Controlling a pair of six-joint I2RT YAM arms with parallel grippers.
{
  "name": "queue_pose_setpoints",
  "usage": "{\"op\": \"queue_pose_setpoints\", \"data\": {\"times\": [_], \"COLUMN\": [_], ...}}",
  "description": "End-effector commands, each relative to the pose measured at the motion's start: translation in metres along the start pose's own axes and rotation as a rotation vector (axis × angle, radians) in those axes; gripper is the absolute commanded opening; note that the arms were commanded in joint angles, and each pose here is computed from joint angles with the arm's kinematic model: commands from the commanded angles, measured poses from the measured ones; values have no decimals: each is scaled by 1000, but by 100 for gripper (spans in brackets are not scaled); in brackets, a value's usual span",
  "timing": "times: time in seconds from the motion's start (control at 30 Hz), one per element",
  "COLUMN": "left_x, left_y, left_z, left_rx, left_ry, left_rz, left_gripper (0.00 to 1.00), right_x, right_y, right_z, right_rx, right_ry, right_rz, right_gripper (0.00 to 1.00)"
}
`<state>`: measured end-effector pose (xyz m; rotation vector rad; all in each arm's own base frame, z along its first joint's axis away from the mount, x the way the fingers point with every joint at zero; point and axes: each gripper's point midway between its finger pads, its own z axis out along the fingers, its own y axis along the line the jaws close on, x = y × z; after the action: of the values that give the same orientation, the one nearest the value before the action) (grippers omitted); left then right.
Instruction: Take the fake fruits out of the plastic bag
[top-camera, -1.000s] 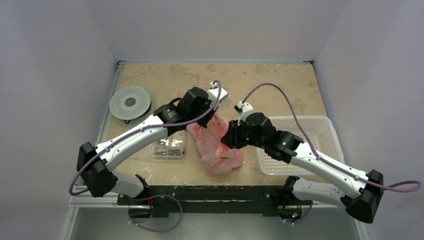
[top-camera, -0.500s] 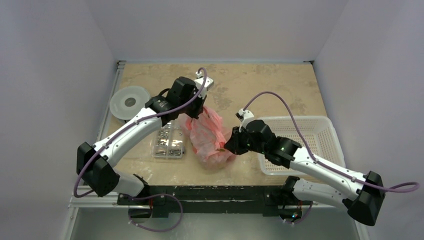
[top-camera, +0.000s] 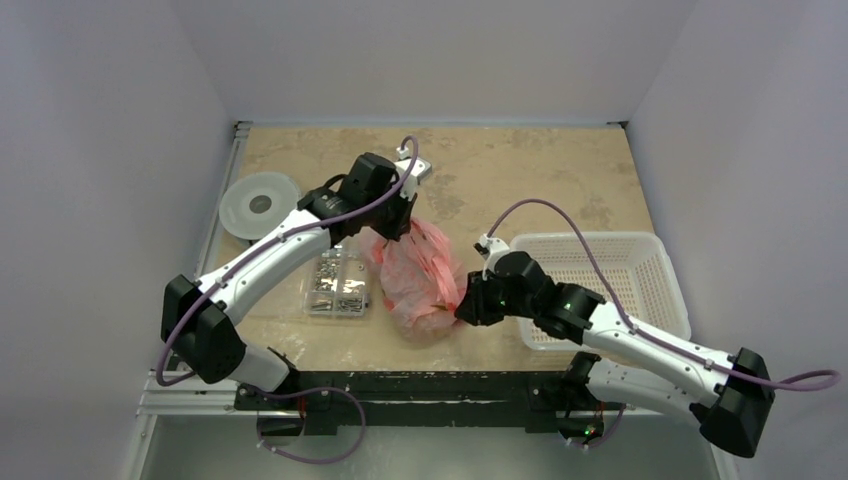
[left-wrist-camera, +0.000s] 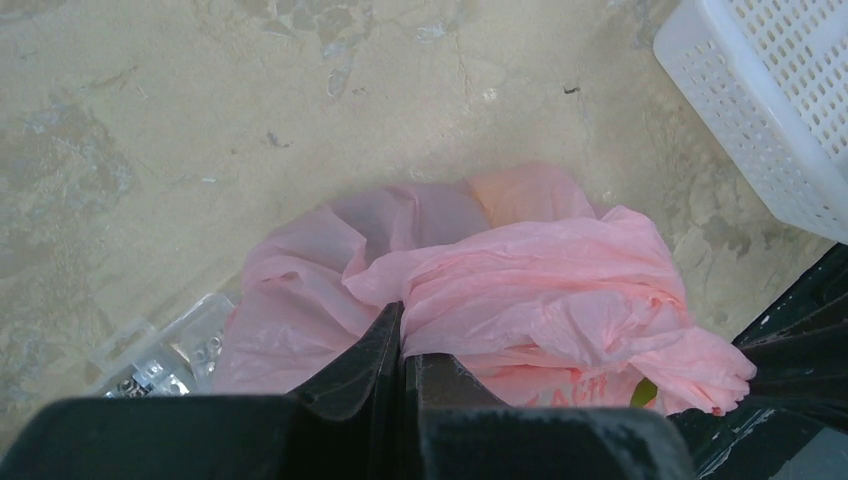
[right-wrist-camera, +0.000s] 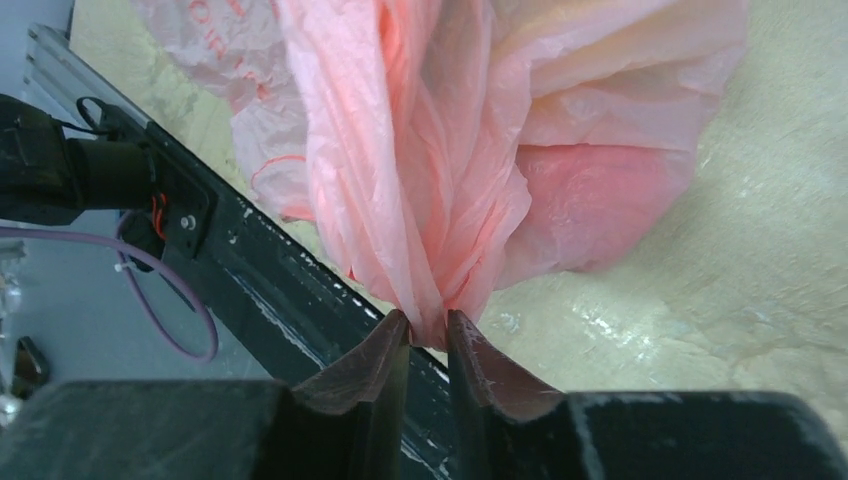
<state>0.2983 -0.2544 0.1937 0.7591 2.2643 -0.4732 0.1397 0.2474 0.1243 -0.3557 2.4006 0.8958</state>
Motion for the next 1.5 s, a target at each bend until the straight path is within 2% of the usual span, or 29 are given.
{"op": "queue_pose_setpoints", "data": {"times": [0.0,0.07,0.1,0.2,0.47,0.57,0.6,0.67,0.73,0.83,1.17,1.3,1.47], "left_x": [-36,-36,-37,-37,-38,-39,-39,-40,-41,-41,-43,-42,-44], "left_y": [3,3,2,0,-4,-4,-4,-3,-2,0,4,4,-1], "left_z": [-3,-3,-3,-5,-7,-9,-11,-13,-15,-15,-20,-19,-20], "left_rx": [-1,4,7,20,28,27,23,15,8,-4,-26,-26,1], "left_ry": [-96,-94,-97,-97,-102,-105,-109,-116,-119,-122,-135,-131,-142], "left_rz": [-17,-17,-17,-18,-8,-6,-6,-3,-2,-3,-3,-2,9], "left_gripper": [0,0,0,0,0,0,0,0,0,0,0,0,0], "right_x": [-27,-43,-51,-74,-107,-104,-100,-92,-84,-65,57,58,35], "right_y": [2,4,4,9,9,12,15,15,14,15,-9,-2,8], "right_z": [-20,-27,-29,-35,-21,-11,-8,-5,-5,-8,18,24,15], "right_rx": [76,113,134,176,272,257,237,213,195,143,-36,-85,-71], "right_ry": [-27,-54,-66,-101,-143,-118,-105,-89,-81,-61,149,136,103], "right_rz": [-96,-135,-155,-195,-211,-189,-182,-177,-161,-97,232,265,163], "right_gripper": [28,41,51,64,67,54,47,28,16,10,2,2,2]}}
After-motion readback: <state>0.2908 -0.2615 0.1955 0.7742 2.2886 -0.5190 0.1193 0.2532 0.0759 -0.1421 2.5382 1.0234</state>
